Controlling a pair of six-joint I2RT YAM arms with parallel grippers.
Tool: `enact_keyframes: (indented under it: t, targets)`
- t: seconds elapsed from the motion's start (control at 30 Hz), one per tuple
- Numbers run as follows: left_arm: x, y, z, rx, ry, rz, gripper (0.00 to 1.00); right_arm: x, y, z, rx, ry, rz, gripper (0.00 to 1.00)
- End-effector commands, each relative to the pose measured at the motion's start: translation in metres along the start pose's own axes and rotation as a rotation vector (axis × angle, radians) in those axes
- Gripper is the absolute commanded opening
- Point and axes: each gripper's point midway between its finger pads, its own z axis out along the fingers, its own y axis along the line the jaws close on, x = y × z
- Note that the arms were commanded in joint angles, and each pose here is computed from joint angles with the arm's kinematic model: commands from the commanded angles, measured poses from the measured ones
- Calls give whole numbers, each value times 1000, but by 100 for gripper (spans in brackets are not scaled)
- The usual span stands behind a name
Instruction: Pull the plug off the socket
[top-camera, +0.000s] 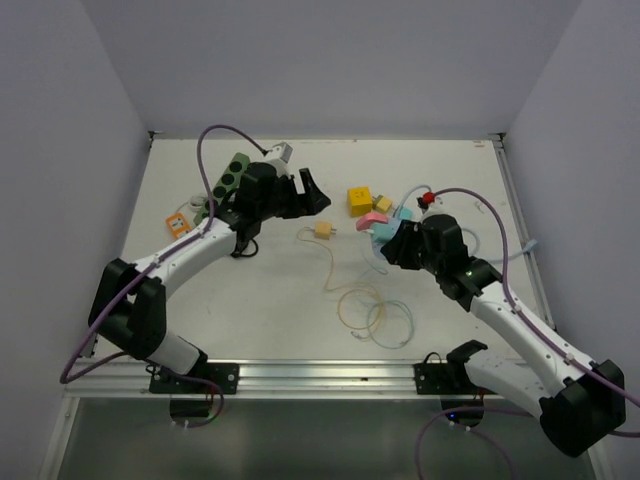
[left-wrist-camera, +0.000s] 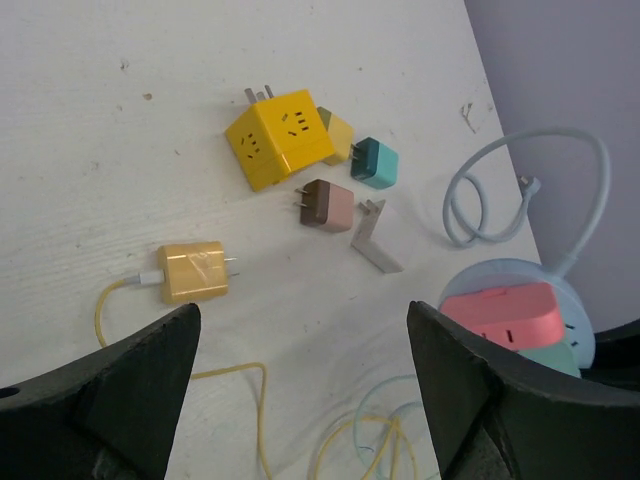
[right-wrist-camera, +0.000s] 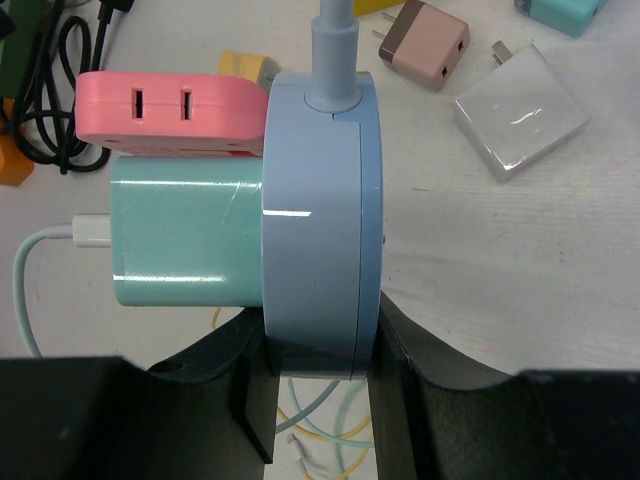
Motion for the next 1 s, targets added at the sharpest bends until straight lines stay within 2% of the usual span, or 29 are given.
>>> enact_keyframes:
  t: [0.0, 0.2, 0.5, 0.77, 0.97]
  targets:
    - [0, -1, -28, -47, 11, -66, 88, -52, 37, -5, -121, -148, -36, 0]
    - [4, -44, -50, 21, -4, -154, 88, -52, 49, 6, -175, -133, -31, 0]
    - [23, -88, -45, 81, 26, -236, 88, -52, 66, 19, -220, -117, -38, 0]
    - [25, -100, -34, 102, 13, -278, 77, -38, 85, 18, -262, -96, -51, 0]
    - [41, -97, -22, 71, 50, -298, 70, -27, 96, 17, -278, -88, -54, 0]
